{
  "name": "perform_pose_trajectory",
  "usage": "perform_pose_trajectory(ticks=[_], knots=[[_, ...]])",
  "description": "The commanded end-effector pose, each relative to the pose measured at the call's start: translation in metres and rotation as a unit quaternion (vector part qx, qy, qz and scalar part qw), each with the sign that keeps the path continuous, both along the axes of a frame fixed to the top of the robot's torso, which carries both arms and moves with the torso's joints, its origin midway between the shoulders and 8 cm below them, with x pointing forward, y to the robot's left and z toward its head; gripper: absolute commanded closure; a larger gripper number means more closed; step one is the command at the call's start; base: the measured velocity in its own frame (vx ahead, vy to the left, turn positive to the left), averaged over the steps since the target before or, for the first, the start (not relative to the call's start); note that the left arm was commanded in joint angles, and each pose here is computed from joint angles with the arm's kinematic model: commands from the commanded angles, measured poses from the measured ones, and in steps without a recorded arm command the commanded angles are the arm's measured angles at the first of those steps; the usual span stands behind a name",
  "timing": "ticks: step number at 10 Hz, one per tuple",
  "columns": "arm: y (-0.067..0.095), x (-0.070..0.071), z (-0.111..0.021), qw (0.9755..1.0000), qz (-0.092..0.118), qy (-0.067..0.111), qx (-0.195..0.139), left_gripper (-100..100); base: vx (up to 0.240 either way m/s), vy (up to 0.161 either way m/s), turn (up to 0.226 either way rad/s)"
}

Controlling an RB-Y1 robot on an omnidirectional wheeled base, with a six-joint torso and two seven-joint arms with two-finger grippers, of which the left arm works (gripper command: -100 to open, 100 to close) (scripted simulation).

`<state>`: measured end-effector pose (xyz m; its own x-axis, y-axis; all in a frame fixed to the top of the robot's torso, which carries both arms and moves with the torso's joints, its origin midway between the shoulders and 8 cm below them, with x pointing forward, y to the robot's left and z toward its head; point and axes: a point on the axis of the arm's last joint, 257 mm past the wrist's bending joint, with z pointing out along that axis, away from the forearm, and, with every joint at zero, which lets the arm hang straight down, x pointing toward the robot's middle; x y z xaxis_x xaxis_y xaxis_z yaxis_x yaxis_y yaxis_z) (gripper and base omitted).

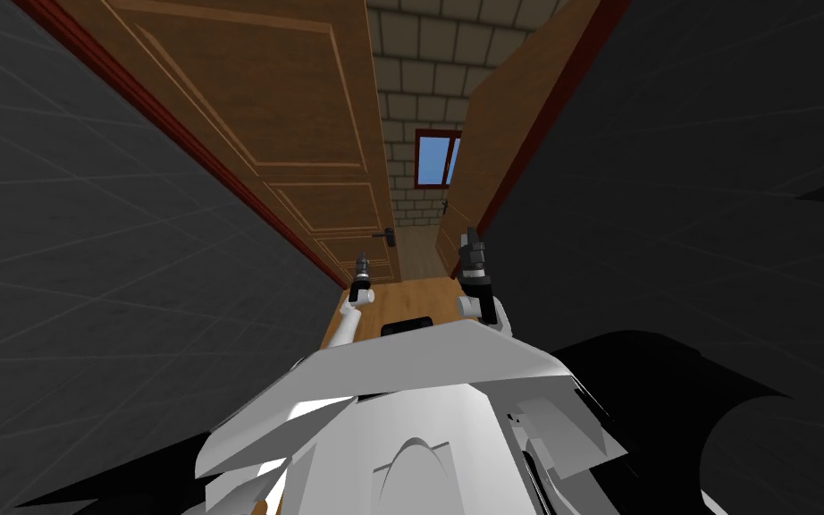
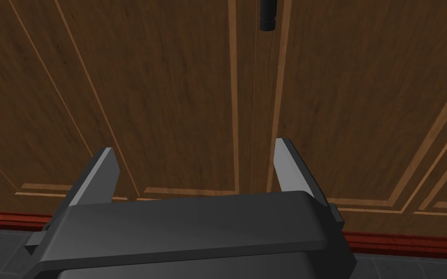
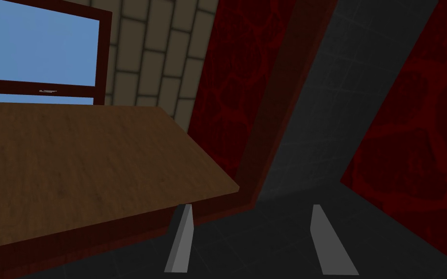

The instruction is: Push the door open

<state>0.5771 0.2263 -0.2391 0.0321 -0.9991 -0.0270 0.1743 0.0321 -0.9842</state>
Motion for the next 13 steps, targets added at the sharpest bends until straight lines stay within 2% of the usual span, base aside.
perform_pose_trajectory(ticks=[1,7,13], knots=[[-0.005,0.004,-0.007,1.0000,-0.002,0.009,-0.001,-100,0.068,0.001,-0.014],[-0.027,0.021,-0.027,0.9991,-0.012,0.040,-0.005,-100,0.091,0.000,-0.011],[-0.062,0.034,-0.048,0.9966,-0.029,0.077,-0.011,-100,0.107,0.002,-0.013]])
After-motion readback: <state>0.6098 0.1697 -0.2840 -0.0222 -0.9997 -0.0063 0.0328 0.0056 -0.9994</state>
